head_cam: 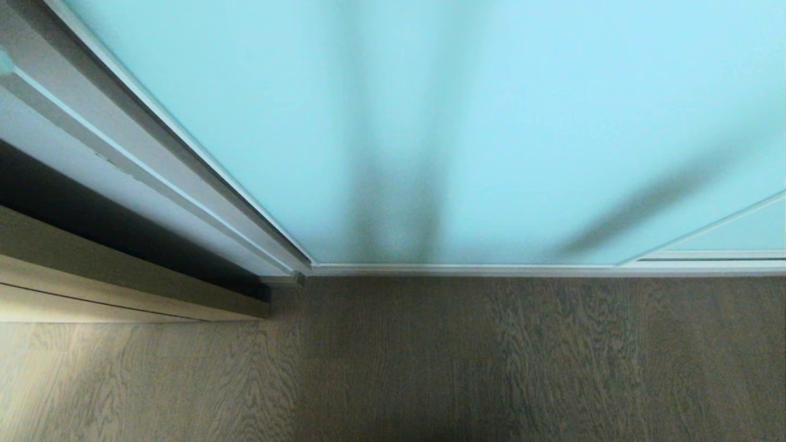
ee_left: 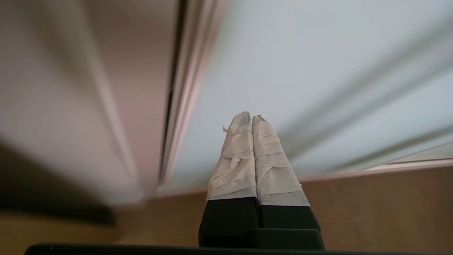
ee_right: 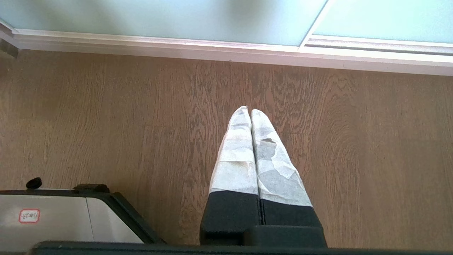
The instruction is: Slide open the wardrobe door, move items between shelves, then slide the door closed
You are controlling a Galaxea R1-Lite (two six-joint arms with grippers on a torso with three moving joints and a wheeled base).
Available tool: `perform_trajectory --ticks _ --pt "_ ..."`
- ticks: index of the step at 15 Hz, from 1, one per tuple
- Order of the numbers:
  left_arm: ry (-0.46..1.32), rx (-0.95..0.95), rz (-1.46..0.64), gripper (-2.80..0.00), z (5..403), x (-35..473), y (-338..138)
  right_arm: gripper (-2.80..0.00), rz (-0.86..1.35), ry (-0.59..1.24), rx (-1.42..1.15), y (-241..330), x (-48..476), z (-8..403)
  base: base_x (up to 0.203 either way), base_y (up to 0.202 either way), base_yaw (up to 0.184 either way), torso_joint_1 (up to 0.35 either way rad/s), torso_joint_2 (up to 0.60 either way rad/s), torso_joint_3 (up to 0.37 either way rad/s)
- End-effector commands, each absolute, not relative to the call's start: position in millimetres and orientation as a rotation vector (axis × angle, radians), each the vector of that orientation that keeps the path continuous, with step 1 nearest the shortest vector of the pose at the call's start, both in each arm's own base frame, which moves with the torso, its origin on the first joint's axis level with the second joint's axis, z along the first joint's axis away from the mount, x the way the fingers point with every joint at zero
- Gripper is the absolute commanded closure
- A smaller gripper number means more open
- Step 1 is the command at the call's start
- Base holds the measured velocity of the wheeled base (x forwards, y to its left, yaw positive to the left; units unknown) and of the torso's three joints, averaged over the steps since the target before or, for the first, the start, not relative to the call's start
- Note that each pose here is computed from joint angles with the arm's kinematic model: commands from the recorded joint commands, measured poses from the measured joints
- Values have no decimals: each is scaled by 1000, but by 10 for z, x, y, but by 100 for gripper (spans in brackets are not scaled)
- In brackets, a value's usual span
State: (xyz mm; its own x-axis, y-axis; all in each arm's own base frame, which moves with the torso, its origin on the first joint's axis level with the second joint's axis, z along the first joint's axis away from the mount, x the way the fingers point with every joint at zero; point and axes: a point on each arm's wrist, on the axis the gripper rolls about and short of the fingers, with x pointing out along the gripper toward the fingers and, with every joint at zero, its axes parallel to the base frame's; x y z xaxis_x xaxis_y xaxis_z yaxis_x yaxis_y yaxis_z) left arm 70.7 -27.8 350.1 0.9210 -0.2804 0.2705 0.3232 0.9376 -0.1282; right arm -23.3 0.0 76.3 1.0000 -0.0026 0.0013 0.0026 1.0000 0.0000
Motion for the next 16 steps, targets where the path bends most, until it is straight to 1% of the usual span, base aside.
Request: perform_trajectory --ticks 1,4,6,9,13,16 --pt "-234 -172 -273 0 3379 651 -244 0 -3 0 -2 0 -231 763 0 0 0 0 0 0" --pt "-161 -143 -117 0 3092 668 -215 0 -2 0 -2 0 -231 763 0 0 0 0 0 0" --pt "-147 -133 -68 0 2986 591 -170 0 -2 0 -1 0 -231 763 0 0 0 0 0 0" --pt "-94 -104 61 0 2747 464 -69 0 -2 0 0 0 -231 763 0 0 0 0 0 0" --pt "-126 -97 218 0 2490 124 67 0 -3 0 0 0 -231 763 0 0 0 0 0 0" --pt "-115 -85 305 0 2287 -84 97 0 -2 0 0 0 -231 763 0 0 0 0 0 0"
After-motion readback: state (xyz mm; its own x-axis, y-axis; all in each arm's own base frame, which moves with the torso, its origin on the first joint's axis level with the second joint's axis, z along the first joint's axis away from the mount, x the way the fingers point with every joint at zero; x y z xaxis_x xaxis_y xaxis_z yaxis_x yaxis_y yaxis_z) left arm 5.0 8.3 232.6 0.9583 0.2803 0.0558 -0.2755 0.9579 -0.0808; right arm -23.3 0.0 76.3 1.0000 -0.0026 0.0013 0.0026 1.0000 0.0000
